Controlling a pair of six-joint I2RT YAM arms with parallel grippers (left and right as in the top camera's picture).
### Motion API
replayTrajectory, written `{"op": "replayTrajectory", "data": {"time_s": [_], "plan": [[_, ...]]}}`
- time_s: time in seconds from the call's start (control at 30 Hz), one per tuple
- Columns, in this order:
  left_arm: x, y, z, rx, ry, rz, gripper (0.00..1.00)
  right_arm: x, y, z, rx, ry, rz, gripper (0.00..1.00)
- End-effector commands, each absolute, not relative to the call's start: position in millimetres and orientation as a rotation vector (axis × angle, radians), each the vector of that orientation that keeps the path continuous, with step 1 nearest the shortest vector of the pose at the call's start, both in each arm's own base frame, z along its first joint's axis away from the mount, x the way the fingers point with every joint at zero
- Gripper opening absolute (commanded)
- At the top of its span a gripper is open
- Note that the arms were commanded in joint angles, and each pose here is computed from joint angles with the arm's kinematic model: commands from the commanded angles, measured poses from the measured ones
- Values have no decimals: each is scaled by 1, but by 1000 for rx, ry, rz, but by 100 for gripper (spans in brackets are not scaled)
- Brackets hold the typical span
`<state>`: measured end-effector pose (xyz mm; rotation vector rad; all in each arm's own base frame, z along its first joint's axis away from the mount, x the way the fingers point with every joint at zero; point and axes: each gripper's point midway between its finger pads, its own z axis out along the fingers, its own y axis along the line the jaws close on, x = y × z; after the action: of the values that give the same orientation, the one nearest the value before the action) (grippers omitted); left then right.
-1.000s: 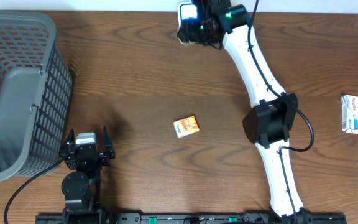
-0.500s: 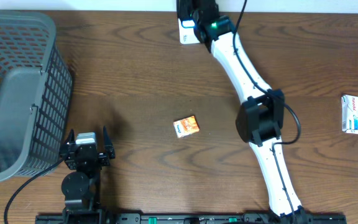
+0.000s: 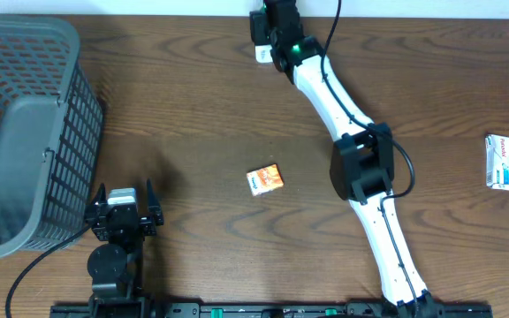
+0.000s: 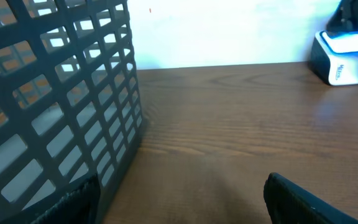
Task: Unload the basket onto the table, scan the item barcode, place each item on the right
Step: 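Carry the jar to the right table edge and release it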
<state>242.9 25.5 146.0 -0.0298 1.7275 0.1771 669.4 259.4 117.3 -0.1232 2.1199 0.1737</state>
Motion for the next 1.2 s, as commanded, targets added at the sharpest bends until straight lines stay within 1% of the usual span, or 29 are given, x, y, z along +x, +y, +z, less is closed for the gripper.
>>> {"op": "replayTrajectory", "data": {"time_s": [0.0, 0.07, 0.1, 0.17, 0.27, 0.3, 0.4, 0.5, 0.53, 0.57, 0.63, 0.77, 0.97, 1.1, 1.13, 1.17], "plan": [[242, 26, 129, -39, 1777, 178, 84, 648, 228, 245, -96, 2016, 99, 40], [242, 26, 129, -39, 1777, 177, 84, 624, 196, 270, -135, 2072, -40, 41], [242, 26, 129, -39, 1777, 178, 84, 618, 186, 276, -143, 2090, -79, 41], [242, 26, 129, -39, 1777, 177, 84, 593, 137, 290, -127, 2163, -251, 41], [242, 26, 129, -39, 1777, 177, 85, 565, 60, 286, -46, 2300, -426, 42], [242, 26, 129, -39, 1777, 177, 84, 556, 33, 276, 14, 2360, -451, 42], [242, 26, 129, -39, 1777, 178, 84, 529, -45, 236, 321, 2536, -447, 42], [242, 26, 129, -39, 1777, 177, 84, 514, -86, 205, 471, 2644, -370, 42], [242, 26, 128, -39, 1778, 177, 84, 508, -107, 184, 538, 2702, -318, 42], [242, 26, 129, -39, 1777, 177, 84, 503, -117, 174, 572, 2729, -304, 42], [242, 26, 129, -39, 1777, 177, 84, 481, -152, 137, 688, 2819, -331, 42], [242, 26, 129, -39, 1777, 177, 84, 456, -175, 97, 781, 2906, -346, 43], [242, 26, 129, -39, 1777, 177, 85, 430, -197, 48, 875, 2962, -367, 46], [242, 26, 129, -39, 1777, 178, 84, 408, -215, 24, 953, 2987, -374, 48], [242, 26, 129, -39, 1777, 177, 84, 403, -220, 22, 968, 2990, -388, 50], [242, 26, 129, -39, 1777, 177, 84, 391, -232, 18, 1011, 2996, -430, 70]]}}
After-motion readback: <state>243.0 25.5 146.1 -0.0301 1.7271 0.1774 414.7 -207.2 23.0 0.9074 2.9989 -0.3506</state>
